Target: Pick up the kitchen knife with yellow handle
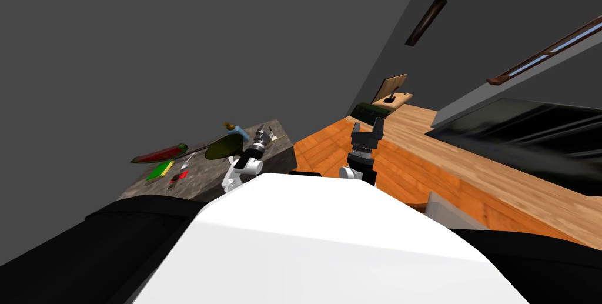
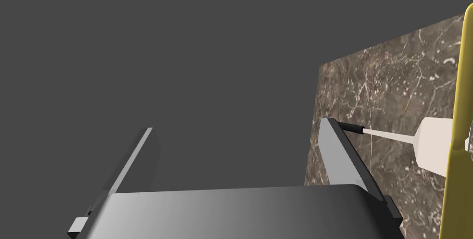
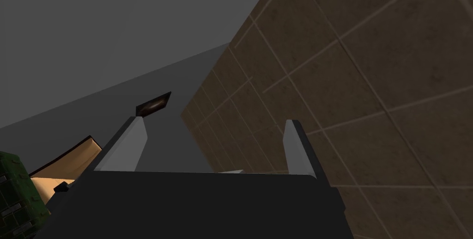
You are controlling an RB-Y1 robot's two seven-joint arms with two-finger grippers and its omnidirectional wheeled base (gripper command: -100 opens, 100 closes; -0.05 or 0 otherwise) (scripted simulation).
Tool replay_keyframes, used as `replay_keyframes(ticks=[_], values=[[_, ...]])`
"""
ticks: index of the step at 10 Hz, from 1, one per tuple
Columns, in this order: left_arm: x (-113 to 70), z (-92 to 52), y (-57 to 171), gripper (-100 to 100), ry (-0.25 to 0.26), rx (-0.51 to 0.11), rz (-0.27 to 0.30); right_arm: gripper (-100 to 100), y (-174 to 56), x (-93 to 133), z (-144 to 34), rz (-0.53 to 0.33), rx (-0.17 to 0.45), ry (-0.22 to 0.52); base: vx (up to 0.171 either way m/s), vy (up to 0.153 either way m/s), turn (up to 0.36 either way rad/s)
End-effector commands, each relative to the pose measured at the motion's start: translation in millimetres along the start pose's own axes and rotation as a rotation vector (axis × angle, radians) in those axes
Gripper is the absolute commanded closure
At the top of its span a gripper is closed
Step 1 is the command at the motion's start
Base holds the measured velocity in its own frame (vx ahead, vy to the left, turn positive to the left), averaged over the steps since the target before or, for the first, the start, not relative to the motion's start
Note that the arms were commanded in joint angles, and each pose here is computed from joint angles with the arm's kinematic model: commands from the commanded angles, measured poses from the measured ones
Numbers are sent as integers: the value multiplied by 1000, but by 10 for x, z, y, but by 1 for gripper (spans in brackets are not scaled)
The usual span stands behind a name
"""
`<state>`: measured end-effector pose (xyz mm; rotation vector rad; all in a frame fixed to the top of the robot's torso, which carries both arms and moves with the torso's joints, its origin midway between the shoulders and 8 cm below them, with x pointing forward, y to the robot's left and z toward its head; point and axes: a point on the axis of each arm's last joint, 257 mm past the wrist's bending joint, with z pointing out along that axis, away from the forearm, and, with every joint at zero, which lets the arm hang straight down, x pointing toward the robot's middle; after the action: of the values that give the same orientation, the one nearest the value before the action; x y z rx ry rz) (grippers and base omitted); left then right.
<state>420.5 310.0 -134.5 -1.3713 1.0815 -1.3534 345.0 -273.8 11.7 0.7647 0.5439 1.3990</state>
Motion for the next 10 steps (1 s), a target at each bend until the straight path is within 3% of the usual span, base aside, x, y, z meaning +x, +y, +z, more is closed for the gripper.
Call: replay_keyframes(ticks=[1, 10], values=[[-65, 7, 115, -100, -15, -44, -13, 0, 0, 0, 0, 0, 0, 0, 26, -20, -22], [-464, 7, 641, -100, -101, -271, -95, 0, 0, 0, 0, 0, 0, 0, 17, -18, -26]])
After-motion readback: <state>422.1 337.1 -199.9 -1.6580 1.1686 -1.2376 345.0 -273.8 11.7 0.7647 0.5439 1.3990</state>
